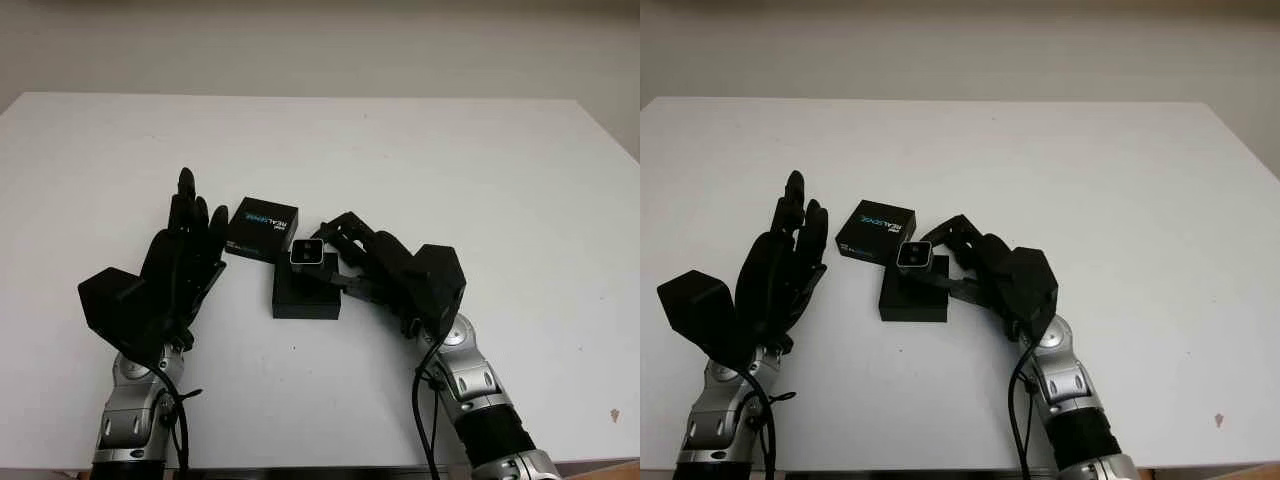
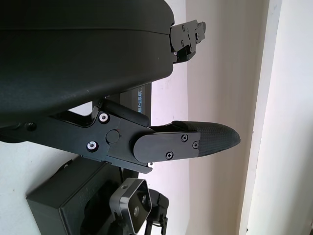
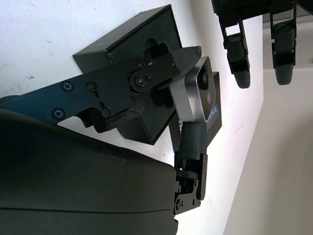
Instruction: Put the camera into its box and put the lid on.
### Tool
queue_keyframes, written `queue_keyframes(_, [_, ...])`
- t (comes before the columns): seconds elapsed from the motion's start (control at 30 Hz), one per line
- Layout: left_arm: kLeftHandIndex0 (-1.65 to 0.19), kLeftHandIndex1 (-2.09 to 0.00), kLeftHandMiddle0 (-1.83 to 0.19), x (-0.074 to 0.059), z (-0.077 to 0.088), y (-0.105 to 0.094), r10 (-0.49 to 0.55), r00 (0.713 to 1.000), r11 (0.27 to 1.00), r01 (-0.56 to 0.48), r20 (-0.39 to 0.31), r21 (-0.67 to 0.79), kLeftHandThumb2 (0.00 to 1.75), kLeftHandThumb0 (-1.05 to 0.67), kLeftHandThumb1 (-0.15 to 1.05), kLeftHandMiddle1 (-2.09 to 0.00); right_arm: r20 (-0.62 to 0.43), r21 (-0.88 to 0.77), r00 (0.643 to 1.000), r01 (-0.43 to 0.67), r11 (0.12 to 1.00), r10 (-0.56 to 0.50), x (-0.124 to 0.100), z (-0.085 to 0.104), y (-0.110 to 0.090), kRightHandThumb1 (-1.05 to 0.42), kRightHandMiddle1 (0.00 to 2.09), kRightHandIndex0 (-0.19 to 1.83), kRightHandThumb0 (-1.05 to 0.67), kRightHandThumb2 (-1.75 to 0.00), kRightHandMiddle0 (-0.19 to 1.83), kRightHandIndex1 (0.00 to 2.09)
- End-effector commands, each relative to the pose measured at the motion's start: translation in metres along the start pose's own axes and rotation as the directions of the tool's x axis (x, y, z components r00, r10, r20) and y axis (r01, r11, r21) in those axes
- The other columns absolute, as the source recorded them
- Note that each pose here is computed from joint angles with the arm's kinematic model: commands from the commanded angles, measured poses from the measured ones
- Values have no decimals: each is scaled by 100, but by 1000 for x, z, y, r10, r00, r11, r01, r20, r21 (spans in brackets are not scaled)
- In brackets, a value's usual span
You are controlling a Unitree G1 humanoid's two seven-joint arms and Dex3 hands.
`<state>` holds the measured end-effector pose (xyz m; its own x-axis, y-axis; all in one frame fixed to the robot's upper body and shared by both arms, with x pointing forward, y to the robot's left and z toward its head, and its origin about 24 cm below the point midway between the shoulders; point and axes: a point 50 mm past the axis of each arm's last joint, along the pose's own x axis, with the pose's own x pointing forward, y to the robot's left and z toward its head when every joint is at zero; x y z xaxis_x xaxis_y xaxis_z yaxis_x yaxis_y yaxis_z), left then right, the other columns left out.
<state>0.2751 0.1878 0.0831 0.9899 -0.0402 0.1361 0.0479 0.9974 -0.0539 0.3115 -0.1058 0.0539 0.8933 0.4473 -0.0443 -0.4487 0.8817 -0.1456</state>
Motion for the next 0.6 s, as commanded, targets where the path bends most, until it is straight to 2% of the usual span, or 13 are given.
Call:
queue_keyframes(0.0, [19, 0, 19, -1, 0, 0, 2, 1000, 1000, -2, 4, 2, 45, -71, 105, 0, 2, -4, 1000, -7, 1000, 7, 1, 0, 0, -103, 179, 14, -42, -5, 18, 5])
queue_keyframes(0.57, [19, 0, 19, -2, -1, 0, 4, 1000, 1000, -4, 2, 3, 45, -72, 105, 0, -3, 0, 1000, -30, 1000, 30, -4, -2, -6, -103, 178, 14, -41, -5, 17, 5])
